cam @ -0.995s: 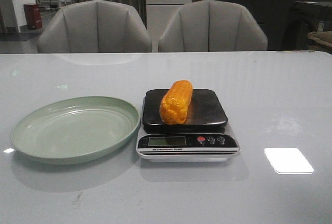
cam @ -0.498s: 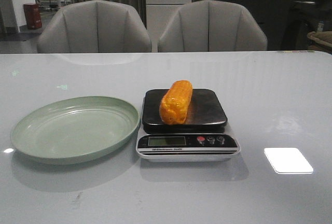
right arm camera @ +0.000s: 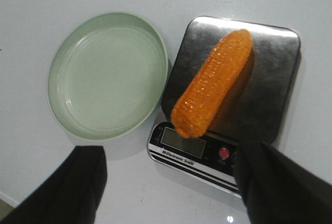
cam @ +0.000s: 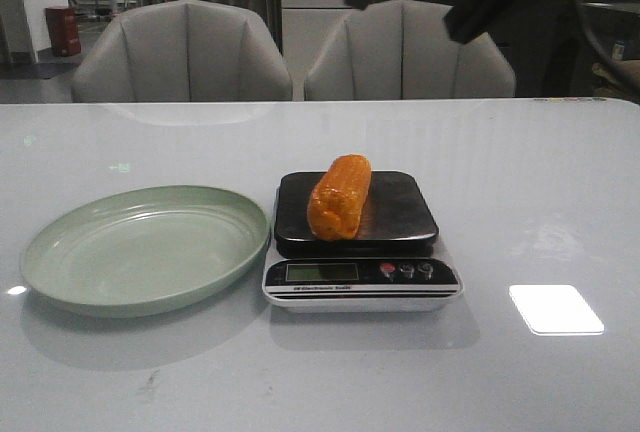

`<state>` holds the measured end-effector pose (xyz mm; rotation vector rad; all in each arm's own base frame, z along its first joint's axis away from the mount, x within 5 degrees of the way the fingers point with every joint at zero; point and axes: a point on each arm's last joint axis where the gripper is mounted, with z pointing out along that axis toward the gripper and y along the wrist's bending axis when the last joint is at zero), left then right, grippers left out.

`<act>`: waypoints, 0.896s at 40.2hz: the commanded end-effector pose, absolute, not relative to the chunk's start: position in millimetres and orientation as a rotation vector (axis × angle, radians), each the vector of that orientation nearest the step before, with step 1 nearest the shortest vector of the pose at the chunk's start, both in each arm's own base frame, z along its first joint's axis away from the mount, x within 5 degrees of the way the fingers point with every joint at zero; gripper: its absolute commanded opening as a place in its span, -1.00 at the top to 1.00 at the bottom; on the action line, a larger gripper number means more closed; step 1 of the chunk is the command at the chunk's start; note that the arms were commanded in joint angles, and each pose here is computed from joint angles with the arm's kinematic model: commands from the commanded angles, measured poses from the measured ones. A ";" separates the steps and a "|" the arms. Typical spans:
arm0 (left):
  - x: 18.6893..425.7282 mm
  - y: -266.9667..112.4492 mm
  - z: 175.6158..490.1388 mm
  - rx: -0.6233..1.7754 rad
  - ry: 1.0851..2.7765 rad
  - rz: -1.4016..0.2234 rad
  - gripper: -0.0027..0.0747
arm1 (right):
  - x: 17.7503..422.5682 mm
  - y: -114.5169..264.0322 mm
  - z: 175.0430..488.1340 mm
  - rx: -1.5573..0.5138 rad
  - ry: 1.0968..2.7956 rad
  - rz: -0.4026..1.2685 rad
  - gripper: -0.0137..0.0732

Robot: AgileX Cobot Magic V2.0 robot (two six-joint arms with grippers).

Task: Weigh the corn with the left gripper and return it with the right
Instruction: 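Lower the right gripper over the corn cob on the scale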

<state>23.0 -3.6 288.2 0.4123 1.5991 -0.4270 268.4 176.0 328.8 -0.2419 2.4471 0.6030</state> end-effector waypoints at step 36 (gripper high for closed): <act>21.2 -3.6 302.7 0.402 1.508 -0.449 0.59 | 355.7 255.1 258.4 0.174 2.767 0.231 -0.70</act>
